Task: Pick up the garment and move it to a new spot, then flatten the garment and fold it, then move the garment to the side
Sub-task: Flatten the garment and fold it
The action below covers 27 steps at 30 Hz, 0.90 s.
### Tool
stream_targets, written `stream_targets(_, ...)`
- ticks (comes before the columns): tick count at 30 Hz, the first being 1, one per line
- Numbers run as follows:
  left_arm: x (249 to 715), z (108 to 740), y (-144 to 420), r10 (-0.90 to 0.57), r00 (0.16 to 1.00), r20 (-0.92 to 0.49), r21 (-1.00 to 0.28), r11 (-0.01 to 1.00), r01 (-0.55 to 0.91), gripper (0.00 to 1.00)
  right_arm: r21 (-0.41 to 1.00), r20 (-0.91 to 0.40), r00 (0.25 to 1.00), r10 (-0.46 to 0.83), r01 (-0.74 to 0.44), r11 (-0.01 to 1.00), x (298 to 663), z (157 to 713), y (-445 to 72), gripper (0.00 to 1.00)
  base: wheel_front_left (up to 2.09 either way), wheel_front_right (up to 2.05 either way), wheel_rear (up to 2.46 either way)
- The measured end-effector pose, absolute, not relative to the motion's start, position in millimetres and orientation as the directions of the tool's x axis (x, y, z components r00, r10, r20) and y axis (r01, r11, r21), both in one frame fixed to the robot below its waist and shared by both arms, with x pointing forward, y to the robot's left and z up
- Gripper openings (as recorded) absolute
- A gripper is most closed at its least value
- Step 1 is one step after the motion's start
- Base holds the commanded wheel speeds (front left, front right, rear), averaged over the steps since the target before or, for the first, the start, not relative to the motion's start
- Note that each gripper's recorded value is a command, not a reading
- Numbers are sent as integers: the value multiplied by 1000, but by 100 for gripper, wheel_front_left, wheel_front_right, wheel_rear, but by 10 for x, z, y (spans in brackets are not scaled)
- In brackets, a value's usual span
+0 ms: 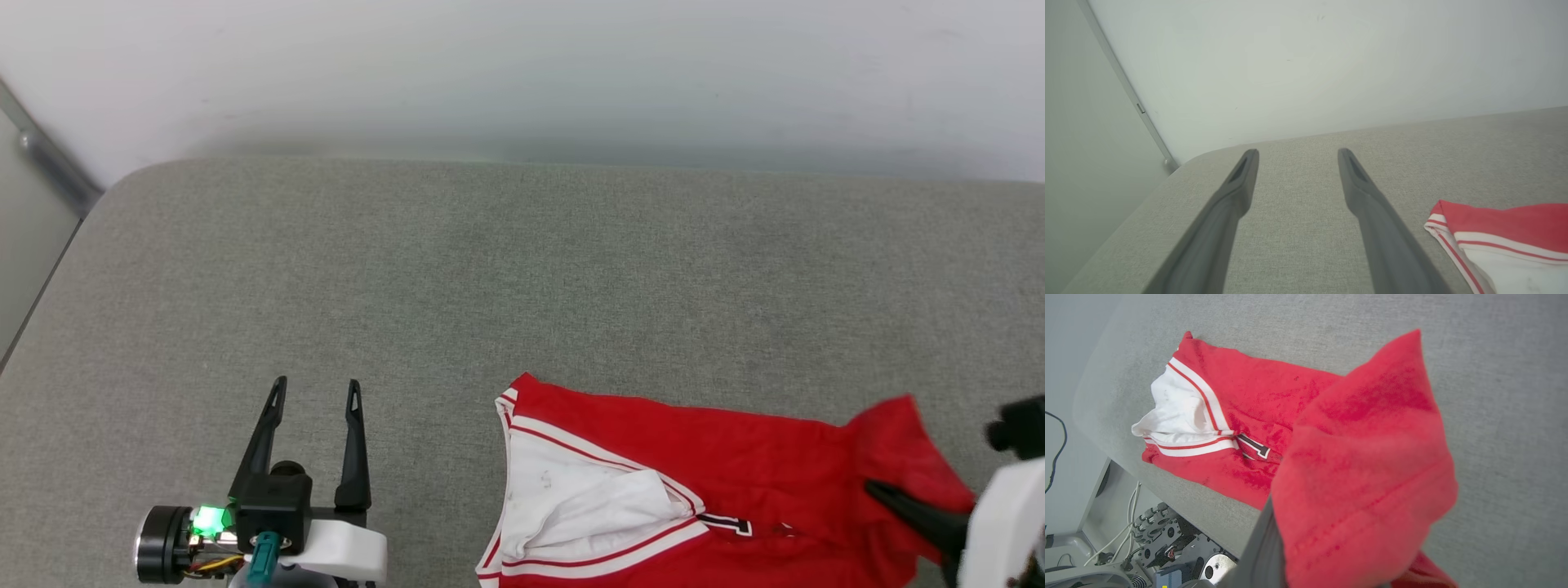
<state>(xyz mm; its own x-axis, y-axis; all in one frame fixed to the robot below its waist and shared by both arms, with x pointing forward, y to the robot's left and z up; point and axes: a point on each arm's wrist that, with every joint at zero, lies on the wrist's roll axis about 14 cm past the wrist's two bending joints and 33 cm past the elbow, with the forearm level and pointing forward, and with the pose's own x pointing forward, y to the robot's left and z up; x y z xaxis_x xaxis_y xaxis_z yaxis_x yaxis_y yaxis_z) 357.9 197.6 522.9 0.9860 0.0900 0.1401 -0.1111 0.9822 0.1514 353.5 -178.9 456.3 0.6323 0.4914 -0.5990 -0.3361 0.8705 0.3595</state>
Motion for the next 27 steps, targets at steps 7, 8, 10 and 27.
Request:
stream_targets(7,3597,5181,1950,86,989,124,142,984,-103,100,319,-578,525,625,-560,765,3597,4744,-1051,0,0,0,0)
stream_targets(8,3601,5179,1953,86,989,123,141,985,-103,100,315,-581,506,637,-582,750,3602,4739,-963,0,0,0,0)
stream_targets(10,3613,5175,1964,89,989,121,139,985,-106,100,298,-591,474,653,-624,722,3626,4720,-804,0,0,0,0)
stream_targets(27,3744,5038,2027,121,990,79,121,984,-130,100,233,-719,281,636,-764,602,3767,4008,59,0,0,0,0)
